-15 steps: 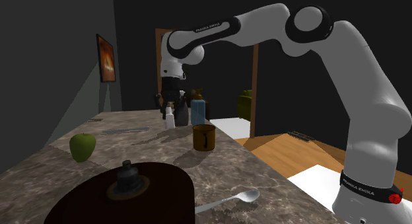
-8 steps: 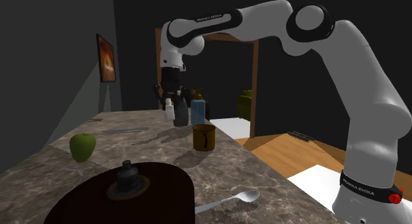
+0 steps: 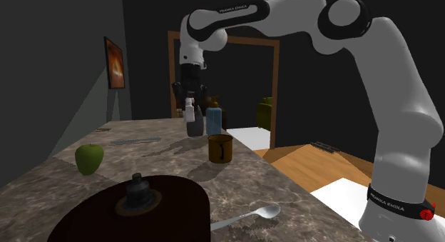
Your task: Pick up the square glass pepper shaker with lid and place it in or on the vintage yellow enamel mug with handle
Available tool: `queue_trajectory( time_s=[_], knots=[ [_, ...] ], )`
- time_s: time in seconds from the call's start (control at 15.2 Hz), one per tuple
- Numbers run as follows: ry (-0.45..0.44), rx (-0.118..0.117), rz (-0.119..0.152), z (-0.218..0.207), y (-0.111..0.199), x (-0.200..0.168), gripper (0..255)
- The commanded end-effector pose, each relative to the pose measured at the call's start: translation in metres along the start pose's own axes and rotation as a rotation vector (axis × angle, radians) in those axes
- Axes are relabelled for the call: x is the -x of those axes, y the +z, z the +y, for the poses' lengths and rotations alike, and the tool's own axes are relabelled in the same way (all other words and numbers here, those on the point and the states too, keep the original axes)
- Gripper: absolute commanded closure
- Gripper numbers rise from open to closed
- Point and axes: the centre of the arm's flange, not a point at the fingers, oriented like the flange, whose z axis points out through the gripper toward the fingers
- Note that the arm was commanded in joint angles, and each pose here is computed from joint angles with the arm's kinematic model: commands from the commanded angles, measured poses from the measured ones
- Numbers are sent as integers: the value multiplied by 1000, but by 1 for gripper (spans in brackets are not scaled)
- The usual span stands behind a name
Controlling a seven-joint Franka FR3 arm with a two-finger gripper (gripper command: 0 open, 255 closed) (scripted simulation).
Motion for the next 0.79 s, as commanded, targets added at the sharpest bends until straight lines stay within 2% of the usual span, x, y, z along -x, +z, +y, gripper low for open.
queue_trajectory(
  time_s=[0.0, 0.53, 0.73],
  knots=[
    [0, 0, 0, 24, -3, 11, 255],
    [0, 0, 0, 119, -17, 49, 255],
    [0, 0, 0, 120, -2, 47, 255]
  ],
)
